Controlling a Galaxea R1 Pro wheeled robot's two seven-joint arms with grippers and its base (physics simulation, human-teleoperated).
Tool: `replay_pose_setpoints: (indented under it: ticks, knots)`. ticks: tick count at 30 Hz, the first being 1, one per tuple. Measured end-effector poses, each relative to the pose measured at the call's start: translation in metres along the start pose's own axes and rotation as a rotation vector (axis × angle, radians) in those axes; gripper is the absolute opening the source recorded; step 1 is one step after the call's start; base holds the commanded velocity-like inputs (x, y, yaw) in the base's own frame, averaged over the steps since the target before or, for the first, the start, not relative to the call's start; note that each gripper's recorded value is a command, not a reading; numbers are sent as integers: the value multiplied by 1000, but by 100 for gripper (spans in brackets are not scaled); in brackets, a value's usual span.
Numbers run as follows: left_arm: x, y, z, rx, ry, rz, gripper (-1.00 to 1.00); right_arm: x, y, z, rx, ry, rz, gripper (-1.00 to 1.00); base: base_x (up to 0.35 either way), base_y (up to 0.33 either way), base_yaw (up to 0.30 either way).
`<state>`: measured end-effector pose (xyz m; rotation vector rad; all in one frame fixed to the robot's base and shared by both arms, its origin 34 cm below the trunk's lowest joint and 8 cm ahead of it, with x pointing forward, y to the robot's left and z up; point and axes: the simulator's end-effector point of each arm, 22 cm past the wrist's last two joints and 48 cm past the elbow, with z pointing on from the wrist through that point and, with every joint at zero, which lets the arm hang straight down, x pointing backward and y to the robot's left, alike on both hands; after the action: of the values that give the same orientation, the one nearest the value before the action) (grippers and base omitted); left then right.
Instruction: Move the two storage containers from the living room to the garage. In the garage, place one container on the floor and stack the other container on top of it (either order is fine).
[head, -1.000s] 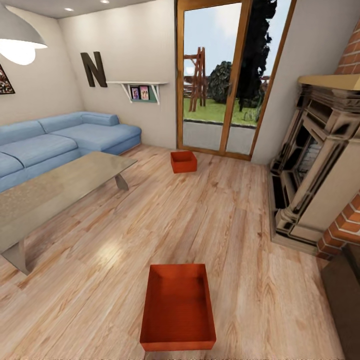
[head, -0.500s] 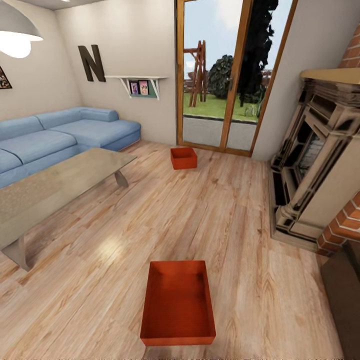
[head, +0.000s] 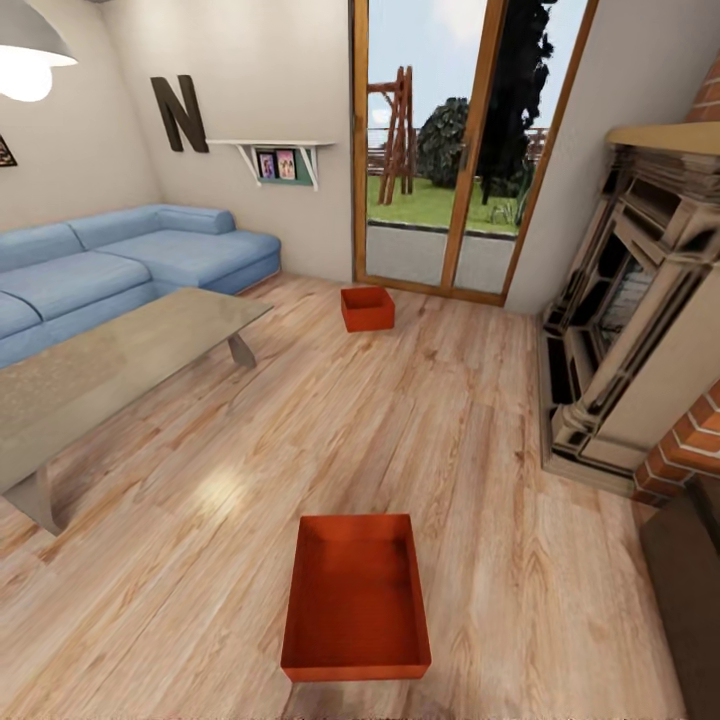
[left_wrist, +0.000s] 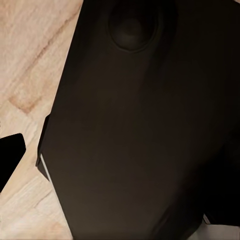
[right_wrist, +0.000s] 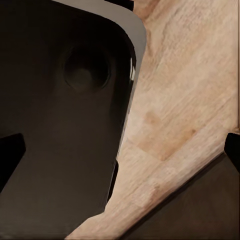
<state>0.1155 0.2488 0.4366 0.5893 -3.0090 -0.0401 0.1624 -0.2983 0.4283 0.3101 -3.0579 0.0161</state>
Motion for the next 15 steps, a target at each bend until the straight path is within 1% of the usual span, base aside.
replay_pose_setpoints:
  ticks: [4,6,9,15]
  knots:
    - [2,1,0,-3,6,0,100,11,-4,-1,5,3,-1,100,0,0,-44]
    - [4,2,0,-4,9,0,100,24,-8,-2,10,9,-4,100,0,0,-61]
    - [5,2,0,-6,14,-1,100,40,-20,-4,25,23,-8,100,0,0,-67]
    - [8,4,0,-11,22,-1,100,50,-25,-5,29,37,-12,100,0,0,-71]
